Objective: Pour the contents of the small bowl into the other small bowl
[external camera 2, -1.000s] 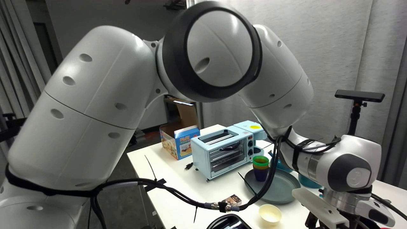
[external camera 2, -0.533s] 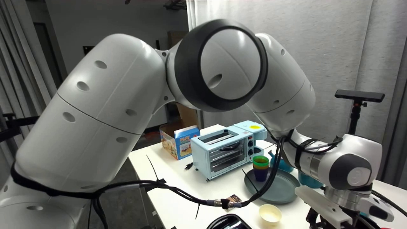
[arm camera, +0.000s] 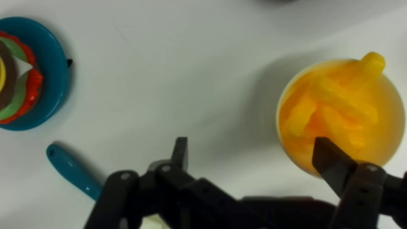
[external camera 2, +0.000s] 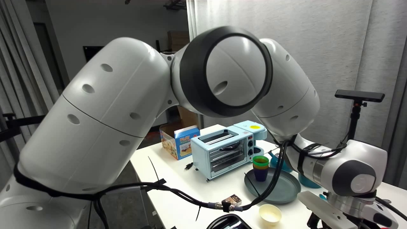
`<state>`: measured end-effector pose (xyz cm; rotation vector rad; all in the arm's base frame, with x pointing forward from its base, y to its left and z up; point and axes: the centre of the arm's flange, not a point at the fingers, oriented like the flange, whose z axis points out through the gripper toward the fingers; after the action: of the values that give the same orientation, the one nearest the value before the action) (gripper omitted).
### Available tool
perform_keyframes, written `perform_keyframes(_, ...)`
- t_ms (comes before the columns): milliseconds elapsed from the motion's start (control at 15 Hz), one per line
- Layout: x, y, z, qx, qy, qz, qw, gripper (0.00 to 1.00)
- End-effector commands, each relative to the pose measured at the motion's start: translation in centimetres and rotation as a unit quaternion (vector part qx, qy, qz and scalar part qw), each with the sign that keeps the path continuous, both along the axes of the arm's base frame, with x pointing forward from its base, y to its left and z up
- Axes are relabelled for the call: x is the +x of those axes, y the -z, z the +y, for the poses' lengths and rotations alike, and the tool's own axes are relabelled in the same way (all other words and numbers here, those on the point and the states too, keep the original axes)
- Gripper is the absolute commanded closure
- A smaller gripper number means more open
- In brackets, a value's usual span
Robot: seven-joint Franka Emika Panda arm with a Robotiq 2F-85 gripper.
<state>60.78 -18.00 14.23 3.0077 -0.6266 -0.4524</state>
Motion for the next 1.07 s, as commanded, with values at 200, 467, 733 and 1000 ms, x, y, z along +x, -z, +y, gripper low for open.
perform_keyframes(200,0.7,0.5,-0.5,0.027,-0.038,0.008,0.9989,0.42)
perform_keyframes(467,1.0,0.8,0.2,0.039,-0.053,0.007,0.9978,0.72)
perform_keyframes(733,1.0,1.0,1.1,0.041,-0.062,0.009,0.9972,0.99)
perform_keyframes(1000,0.8,-1.3,1.4,0.032,-0.063,0.006,0.9975,0.99)
